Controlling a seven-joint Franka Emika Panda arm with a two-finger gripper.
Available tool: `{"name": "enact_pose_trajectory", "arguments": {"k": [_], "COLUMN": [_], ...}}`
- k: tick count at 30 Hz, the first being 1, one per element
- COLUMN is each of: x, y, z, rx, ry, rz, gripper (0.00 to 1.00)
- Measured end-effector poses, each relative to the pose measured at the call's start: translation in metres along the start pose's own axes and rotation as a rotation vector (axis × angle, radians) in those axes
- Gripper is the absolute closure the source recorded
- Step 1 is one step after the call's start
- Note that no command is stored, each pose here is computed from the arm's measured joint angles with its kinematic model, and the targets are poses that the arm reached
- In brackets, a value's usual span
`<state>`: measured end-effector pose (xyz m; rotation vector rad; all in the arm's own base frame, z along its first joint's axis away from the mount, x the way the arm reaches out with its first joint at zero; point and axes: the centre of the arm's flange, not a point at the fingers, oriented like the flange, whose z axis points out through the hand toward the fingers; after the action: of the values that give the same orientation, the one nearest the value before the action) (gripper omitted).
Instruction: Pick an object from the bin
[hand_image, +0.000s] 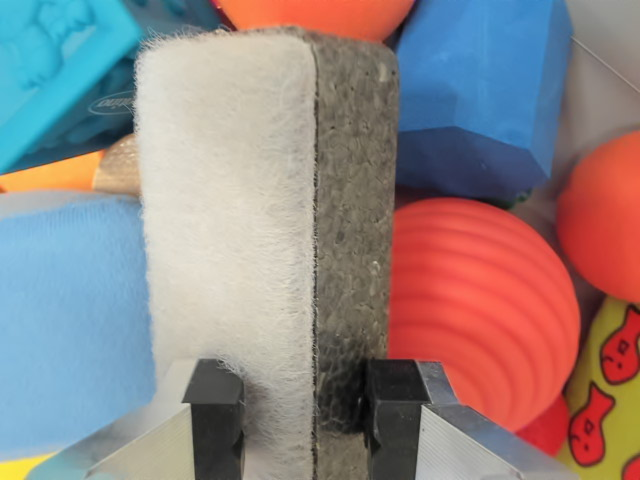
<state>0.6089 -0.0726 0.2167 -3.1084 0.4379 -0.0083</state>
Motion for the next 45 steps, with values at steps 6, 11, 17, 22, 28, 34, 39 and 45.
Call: {"name": "enact_pose_trajectory", "arguments": {"k": [6, 11, 17, 22, 28, 34, 39, 45], "x": [0.000, -0.001, -0.001, -0.001, -0.001, 0.000, 0.000, 0.000], "y": [0.000, 0.000, 0.000, 0.000, 0.000, 0.000, 0.000, 0.000], "z": [-0.020, -0.040, -0.063, -0.087, -0.112, -0.137, -0.158, -0.182], "rx": [0.0003, 0.0006, 0.0008, 0.0011, 0.0014, 0.0015, 0.0017, 0.0018], "ry": [0.0002, 0.0000, -0.0007, -0.0006, -0.0010, -0.0023, -0.0027, -0.0036], "rz": [0.000, 0.000, 0.000, 0.000, 0.000, 0.000, -0.001, -0.001], "gripper": [1.00, 1.00, 1.00, 1.00, 1.00, 1.00, 1.00, 1.00]}}
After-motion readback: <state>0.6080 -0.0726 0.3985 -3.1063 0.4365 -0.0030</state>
